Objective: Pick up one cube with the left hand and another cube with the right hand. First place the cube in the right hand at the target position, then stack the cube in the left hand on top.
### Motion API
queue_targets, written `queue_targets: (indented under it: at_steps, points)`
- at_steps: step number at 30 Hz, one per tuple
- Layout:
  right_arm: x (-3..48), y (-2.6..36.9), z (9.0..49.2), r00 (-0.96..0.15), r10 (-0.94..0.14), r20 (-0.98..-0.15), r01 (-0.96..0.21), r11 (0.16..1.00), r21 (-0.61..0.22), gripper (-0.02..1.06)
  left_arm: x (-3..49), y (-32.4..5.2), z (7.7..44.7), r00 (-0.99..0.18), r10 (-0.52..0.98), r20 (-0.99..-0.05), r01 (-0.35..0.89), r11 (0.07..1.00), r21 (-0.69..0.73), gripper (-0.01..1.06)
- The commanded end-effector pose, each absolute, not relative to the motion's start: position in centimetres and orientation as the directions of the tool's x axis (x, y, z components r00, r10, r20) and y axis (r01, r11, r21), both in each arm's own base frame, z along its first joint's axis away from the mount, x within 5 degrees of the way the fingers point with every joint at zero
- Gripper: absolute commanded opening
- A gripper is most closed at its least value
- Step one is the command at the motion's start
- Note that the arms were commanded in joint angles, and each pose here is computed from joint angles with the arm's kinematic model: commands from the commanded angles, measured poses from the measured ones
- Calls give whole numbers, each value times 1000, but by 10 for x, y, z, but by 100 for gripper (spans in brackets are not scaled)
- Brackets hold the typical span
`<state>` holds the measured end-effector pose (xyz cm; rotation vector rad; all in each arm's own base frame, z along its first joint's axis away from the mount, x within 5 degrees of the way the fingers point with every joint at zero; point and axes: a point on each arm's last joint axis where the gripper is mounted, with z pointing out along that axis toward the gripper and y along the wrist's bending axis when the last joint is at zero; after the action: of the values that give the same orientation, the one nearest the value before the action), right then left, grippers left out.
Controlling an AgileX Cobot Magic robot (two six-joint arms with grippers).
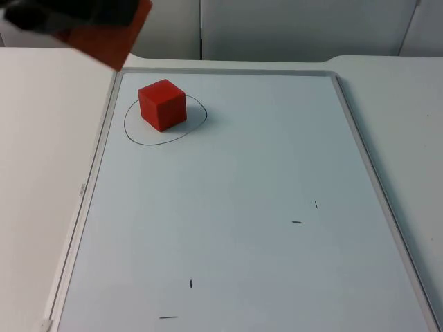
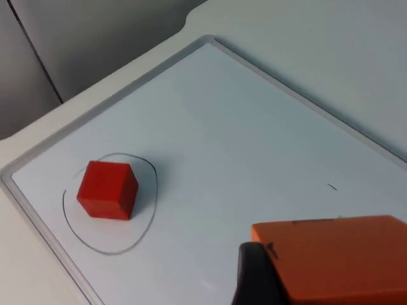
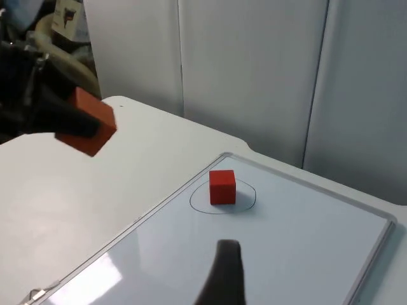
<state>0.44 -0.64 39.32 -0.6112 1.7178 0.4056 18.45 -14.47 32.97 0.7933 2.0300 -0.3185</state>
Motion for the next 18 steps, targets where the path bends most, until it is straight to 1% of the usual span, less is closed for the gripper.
queue_targets:
  at_steps: [1, 3, 4, 5, 6, 7, 9, 10, 11, 14, 16, 18]
  points:
    - [5, -6, 394, -138, -172, -975, -595, 802, -57, 71, 206, -156, 340, -368, 405, -837, 632, 769, 95, 16]
    - [5, -7, 394, -136, -173, -975, -593, 803, -60, 71, 214, -158, 341, -375, 404, -835, 623, 776, 95, 15]
    - [6, -7, 394, -132, -178, -975, -587, 807, -68, 71, 238, -162, 341, -423, 408, -809, 595, 799, 92, 13]
    - [6, -7, 394, -132, -178, -975, -587, 807, -68, 71, 244, -162, 344, -432, 401, -808, 583, 808, 90, 12]
    - [6, -7, 394, -131, -179, -975, -586, 808, -70, 71, 269, -164, 345, -480, 394, -784, 551, 831, 80, 7]
    - [6, -7, 394, -131, -179, -975, -586, 808, -70, 71, 269, -164, 345, -480, 394, -784, 551, 831, 80, 7]
    - [6, -8, 394, -129, -181, -975, -583, 809, -73, 71, 300, -162, 344, -535, 377, -756, 508, 859, 69, 0]
    - [6, -8, 394, -129, -181, -975, -583, 809, -73, 71, 322, -162, 341, -575, 357, -736, 479, 876, 50, 0]
    - [6, -8, 394, -129, -181, -975, -583, 809, -73, 71, 322, -162, 341, -575, 357, -736, 479, 876, 50, 0]
    - [6, -8, 394, -129, -181, -975, -583, 809, -73, 71, 358, -157, 328, -658, 300, -691, 424, 906, -10, 0]
    - [6, -8, 394, -129, -181, -975, -583, 809, -73, 71, 367, -159, 322, -677, 292, -676, 416, 909, -24, 0]
    - [7, -9, 395, -128, -175, -976, -567, 820, -73, 71, 384, -163, 307, -719, 297, -628, 413, 910, -43, 0]
